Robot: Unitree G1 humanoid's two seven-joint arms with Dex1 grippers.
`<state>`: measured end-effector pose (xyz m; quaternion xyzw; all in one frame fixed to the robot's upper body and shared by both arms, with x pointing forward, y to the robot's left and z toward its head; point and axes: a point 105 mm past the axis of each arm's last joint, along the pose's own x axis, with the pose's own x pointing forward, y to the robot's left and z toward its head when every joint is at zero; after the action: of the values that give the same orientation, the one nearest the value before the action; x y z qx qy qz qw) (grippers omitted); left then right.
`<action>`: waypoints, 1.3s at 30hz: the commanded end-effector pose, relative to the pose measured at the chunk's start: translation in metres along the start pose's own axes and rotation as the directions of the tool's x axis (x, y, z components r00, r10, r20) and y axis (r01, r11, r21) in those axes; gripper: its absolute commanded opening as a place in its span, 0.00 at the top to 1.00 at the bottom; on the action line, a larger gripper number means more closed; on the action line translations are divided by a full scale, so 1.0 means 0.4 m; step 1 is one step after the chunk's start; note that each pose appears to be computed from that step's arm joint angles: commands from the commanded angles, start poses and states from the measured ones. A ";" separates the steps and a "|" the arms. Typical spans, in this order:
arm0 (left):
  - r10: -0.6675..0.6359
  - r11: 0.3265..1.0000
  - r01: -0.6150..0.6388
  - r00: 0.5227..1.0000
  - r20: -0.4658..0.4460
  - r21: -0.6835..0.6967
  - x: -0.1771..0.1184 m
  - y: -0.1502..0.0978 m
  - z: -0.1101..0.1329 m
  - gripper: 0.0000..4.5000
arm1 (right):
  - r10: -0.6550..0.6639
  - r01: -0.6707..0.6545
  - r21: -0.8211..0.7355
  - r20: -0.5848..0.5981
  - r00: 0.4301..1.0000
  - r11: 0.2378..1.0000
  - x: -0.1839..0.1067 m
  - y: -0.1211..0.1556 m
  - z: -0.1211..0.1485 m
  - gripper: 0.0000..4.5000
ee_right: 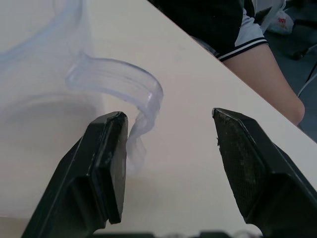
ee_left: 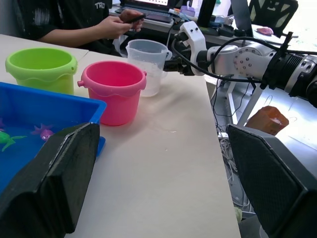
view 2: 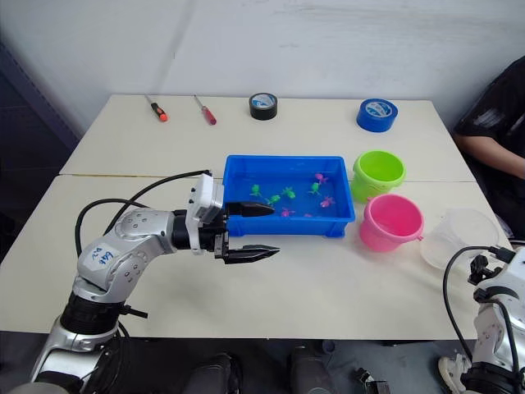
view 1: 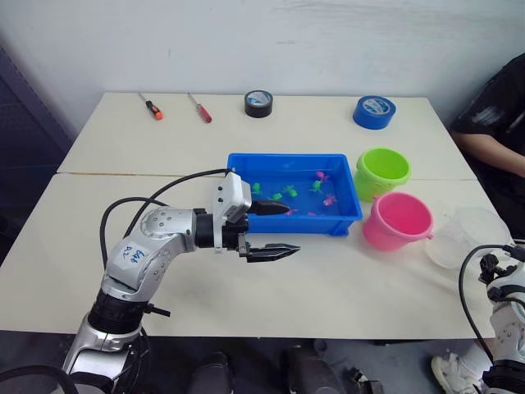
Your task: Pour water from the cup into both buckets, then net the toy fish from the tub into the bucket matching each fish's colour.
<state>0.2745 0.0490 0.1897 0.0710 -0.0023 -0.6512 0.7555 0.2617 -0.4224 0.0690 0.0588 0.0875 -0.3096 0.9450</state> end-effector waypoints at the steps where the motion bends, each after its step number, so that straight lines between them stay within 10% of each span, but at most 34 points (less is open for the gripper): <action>1: -0.004 1.000 0.003 1.000 0.030 0.031 -0.006 -0.006 0.026 0.00 | 0.004 -0.003 -0.017 0.066 0.998 1.000 0.002 -0.014 0.041 0.62; 5: -0.003 0.999 0.002 1.000 0.030 0.032 -0.007 -0.006 0.026 0.00 | 0.019 -0.018 -0.012 0.072 0.997 1.000 -0.001 -0.015 0.037 0.98; 15: 0.000 1.000 -0.001 1.000 0.024 0.028 -0.009 0.002 0.017 0.00 | 0.067 -0.071 0.019 0.151 0.986 0.997 -0.035 -0.007 0.064 0.98; 23: 0.008 1.000 -0.008 1.000 0.023 0.023 -0.014 0.024 0.019 0.00 | 0.124 -0.075 -0.157 0.330 0.936 0.985 -0.097 0.035 0.216 0.98; 39: -0.021 0.999 0.019 0.999 0.050 0.032 0.006 0.055 0.050 0.00 | 0.280 0.032 -0.694 0.332 0.901 0.719 -0.090 0.142 0.315 0.98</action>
<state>0.2962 0.0486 0.2027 0.0573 -0.0094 -0.6553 0.7531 0.2817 -0.3803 0.1822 -0.3192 0.0190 -0.1912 0.9280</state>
